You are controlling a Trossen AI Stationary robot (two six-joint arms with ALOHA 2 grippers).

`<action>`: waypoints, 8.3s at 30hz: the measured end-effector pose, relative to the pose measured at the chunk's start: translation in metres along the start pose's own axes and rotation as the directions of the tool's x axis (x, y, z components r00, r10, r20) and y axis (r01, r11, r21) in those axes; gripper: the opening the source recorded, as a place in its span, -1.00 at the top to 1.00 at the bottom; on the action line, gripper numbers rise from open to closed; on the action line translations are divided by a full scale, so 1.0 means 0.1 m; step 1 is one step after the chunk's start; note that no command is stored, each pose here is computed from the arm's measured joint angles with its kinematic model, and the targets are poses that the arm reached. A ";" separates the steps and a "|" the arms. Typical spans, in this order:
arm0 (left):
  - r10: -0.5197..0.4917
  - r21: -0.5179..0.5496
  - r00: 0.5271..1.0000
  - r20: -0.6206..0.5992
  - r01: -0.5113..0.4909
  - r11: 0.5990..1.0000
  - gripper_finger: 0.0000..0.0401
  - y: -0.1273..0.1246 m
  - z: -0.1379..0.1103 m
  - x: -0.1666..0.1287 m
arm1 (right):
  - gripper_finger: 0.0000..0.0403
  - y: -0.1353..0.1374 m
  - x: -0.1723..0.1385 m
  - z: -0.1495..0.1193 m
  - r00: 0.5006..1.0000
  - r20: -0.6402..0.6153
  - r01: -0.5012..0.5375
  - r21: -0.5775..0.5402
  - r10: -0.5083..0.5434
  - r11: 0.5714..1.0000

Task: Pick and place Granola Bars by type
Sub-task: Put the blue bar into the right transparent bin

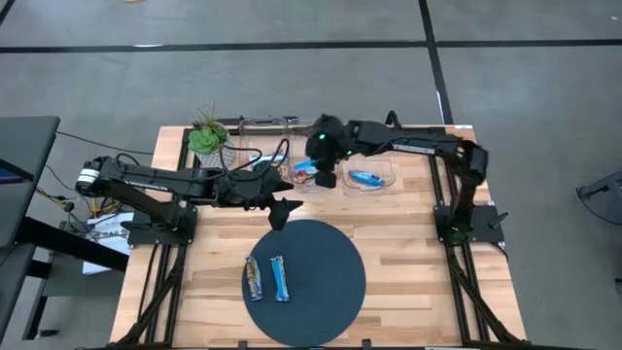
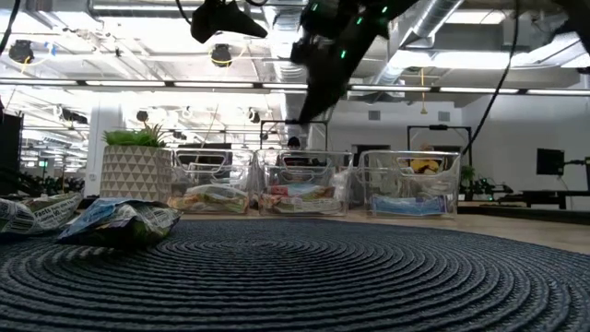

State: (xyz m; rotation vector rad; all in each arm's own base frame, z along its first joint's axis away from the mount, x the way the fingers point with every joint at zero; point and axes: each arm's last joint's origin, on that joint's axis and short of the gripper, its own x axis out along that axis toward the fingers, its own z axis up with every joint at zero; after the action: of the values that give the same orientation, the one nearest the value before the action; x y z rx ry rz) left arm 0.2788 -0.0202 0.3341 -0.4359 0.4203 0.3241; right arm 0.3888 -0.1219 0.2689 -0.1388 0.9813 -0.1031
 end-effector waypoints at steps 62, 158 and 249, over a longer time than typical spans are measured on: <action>0.036 0.007 0.999 -0.012 -0.035 0.999 -0.44 0.02 -0.02 0.00 | 0.64 1.15 -1.51 -2.60 0.588 0.806 -0.430 0.384 -0.069 0.817; 0.002 -0.474 0.709 -0.705 -0.474 0.742 -0.30 -0.52 -1.16 -0.26 | 0.99 1.29 -0.96 -2.90 0.539 0.840 -0.507 0.376 -0.054 0.776; 0.325 -0.130 0.821 -0.470 -0.429 0.894 0.51 -0.32 -0.45 1.20 | 0.99 1.30 -0.92 -2.89 0.568 0.822 -0.537 0.410 -0.043 0.737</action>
State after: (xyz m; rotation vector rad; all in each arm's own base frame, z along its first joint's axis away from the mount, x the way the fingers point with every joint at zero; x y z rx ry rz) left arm 0.3804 -0.0428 0.2530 -0.6584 0.9260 0.6759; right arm 0.0997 -0.0007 0.1649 0.5759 -0.0114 -0.0699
